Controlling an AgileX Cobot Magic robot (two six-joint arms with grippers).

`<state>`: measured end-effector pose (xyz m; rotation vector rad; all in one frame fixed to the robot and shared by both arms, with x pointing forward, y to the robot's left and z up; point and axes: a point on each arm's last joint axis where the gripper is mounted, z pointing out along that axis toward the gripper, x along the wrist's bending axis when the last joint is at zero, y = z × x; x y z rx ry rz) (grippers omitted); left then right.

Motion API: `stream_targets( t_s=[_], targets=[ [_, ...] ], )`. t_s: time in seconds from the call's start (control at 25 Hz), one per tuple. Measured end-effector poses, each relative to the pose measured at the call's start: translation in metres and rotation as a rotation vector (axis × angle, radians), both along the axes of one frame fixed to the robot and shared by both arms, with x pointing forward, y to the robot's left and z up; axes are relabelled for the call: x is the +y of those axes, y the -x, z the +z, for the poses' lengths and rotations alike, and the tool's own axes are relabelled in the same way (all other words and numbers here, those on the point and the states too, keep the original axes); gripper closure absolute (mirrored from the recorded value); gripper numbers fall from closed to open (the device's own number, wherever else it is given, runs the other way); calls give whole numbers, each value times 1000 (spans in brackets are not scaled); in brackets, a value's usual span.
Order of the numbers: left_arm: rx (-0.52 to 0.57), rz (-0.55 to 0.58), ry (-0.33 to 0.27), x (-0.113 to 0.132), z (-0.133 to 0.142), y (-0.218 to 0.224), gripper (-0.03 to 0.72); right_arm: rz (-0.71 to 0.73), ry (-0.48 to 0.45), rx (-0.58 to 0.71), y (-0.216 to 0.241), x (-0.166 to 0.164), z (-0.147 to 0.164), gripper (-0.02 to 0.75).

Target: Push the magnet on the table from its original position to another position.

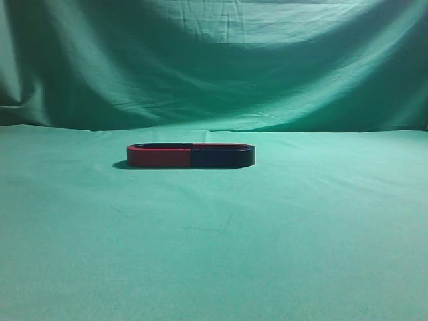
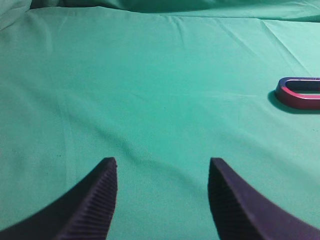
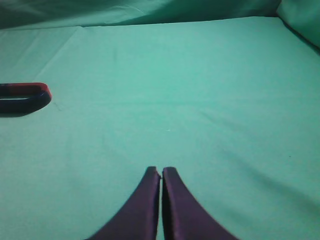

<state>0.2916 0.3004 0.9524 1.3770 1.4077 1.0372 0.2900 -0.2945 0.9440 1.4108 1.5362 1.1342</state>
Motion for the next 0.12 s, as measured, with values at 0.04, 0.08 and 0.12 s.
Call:
stream_targets(
  t_s=[0.04,0.08,0.12],
  targets=[
    [0,0,0,0,0,0,316,0,0,0,0,0,0,738],
    [0,0,0,0,0,0,316,0,0,0,0,0,0,738],
    [0,0,0,0,0,0,316,0,0,0,0,0,0,738]
  ],
)
